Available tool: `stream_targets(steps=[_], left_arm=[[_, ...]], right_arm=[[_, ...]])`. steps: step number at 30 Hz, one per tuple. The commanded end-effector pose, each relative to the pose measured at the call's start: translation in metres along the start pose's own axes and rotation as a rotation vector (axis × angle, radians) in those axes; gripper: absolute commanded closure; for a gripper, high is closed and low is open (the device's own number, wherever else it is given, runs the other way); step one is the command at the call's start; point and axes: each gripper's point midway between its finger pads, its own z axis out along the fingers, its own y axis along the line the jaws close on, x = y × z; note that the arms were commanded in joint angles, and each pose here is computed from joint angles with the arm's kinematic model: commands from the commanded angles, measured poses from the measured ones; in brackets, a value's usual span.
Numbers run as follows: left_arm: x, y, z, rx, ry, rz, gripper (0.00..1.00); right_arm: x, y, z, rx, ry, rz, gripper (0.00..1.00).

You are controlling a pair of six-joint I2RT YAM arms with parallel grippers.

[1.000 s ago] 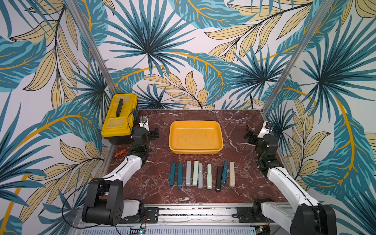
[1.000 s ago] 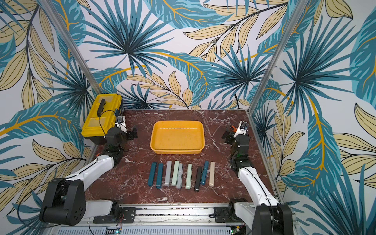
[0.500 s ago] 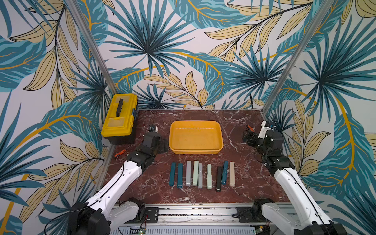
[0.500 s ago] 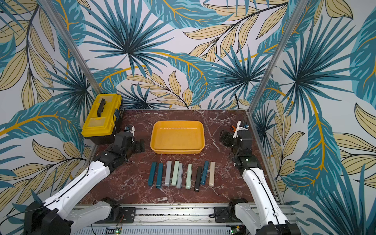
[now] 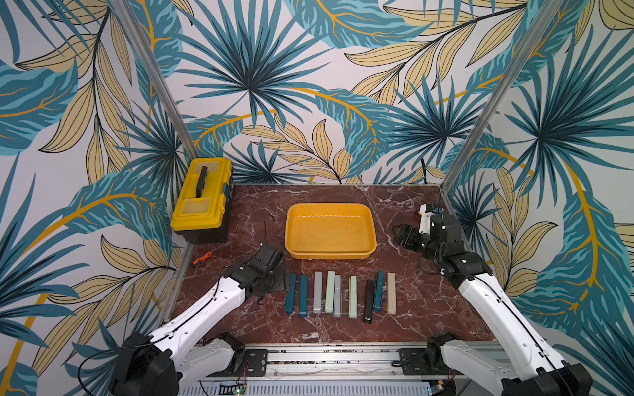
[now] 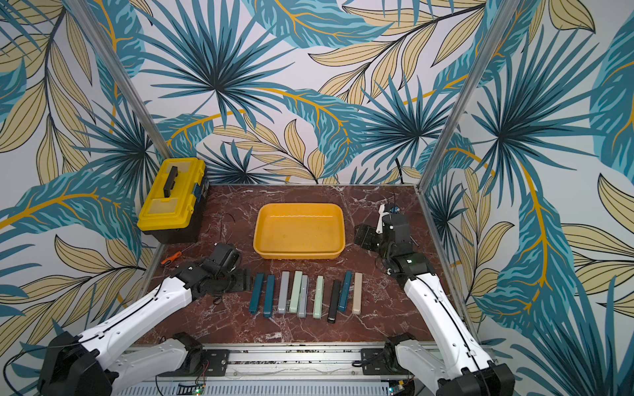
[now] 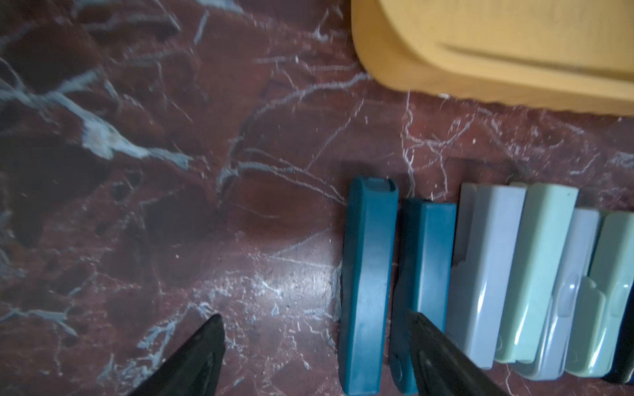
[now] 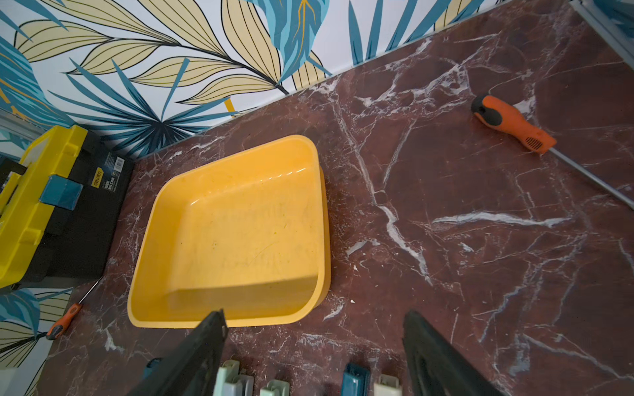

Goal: Put the pruning pliers into the storage box
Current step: Pick up the pruning pliers from the center of the board.

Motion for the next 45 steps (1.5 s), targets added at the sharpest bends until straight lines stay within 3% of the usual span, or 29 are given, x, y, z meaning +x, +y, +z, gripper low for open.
stream_targets(steps=[1, 17, 26, 29, 38, 45], left_arm=[[0.016, -0.007, 0.003, 0.031, 0.063, -0.014, 0.15], [0.036, -0.011, 0.026, -0.025, 0.16, 0.063, 0.16], [0.032, -0.014, 0.039, -0.08, 0.179, 0.092, 0.16], [0.031, -0.015, 0.046, -0.103, 0.191, 0.112, 0.22], [0.023, -0.02, 0.061, -0.164, 0.207, 0.168, 0.26], [0.03, -0.026, 0.075, -0.173, 0.235, 0.181, 0.37]], right_arm=[[0.003, 0.006, 0.01, 0.002, 0.034, 0.007, 0.19], [0.014, 0.008, 0.026, 0.031, 0.063, -0.002, 0.21], [0.019, 0.004, 0.027, 0.047, 0.074, -0.018, 0.21], [0.021, 0.003, 0.029, 0.048, 0.079, -0.018, 0.21], [0.03, 0.0, 0.034, 0.041, 0.092, -0.017, 0.21], [0.028, 0.002, 0.034, 0.039, 0.091, -0.025, 0.21]])
